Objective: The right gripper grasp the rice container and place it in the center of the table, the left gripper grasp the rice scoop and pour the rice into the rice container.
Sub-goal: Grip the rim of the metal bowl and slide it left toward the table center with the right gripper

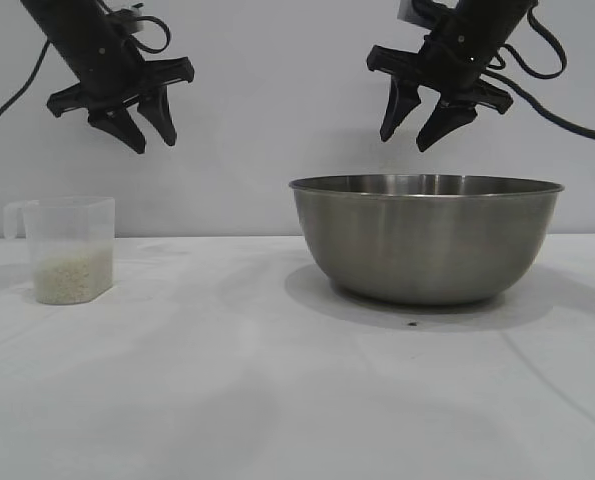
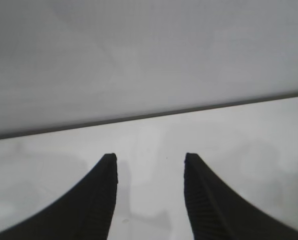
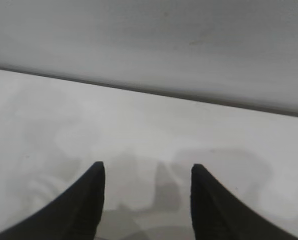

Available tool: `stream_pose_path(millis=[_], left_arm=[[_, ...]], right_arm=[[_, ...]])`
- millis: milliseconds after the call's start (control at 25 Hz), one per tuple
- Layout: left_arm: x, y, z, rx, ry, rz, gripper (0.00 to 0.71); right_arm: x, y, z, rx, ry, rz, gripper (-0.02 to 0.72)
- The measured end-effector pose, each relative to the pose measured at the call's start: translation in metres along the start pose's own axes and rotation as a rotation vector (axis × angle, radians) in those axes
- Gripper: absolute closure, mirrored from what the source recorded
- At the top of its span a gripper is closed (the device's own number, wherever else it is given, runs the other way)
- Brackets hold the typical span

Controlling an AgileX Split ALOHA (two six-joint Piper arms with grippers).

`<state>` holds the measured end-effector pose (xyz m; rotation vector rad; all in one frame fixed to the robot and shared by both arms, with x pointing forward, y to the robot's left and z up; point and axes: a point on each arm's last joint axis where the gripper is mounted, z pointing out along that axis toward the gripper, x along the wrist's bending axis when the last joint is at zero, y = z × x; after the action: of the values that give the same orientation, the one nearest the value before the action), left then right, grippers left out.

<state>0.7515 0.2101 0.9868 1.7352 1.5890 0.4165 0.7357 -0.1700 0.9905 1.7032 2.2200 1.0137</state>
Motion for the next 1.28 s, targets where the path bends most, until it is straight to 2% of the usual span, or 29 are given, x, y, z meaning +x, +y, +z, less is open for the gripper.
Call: stream_pose_path(millis=[120,400,560,960,1240,1280], left_arm=[[0.000,0.000,-0.001,0.008,-0.002,0.000,0.444],[-0.007,0.010,-0.021,-0.007,-0.016,0.008,0.444],[-0.011,0.014,-0.031,0.001,-0.026,0.018,0.444],[-0.021,0.030,-0.064,-0.040,-0.041,0.065,0.444],[-0.021,0.029,-0.065,-0.026,-0.045,0.068,0.444],[-0.021,0.029,-0.065,-0.021,-0.046,0.069,0.444]], right_arm=[[-0.003,0.000,-0.012,0.036,0.000,-0.007,0.358],[-0.019,0.009,-0.073,0.068,-0.014,0.005,0.358],[-0.024,0.001,-0.091,0.119,-0.022,0.019,0.358],[-0.035,-0.063,-0.071,0.359,-0.068,0.044,0.358],[-0.043,-0.076,-0.055,0.370,-0.091,0.051,0.358],[-0.045,-0.078,-0.051,0.382,-0.090,0.055,0.415]])
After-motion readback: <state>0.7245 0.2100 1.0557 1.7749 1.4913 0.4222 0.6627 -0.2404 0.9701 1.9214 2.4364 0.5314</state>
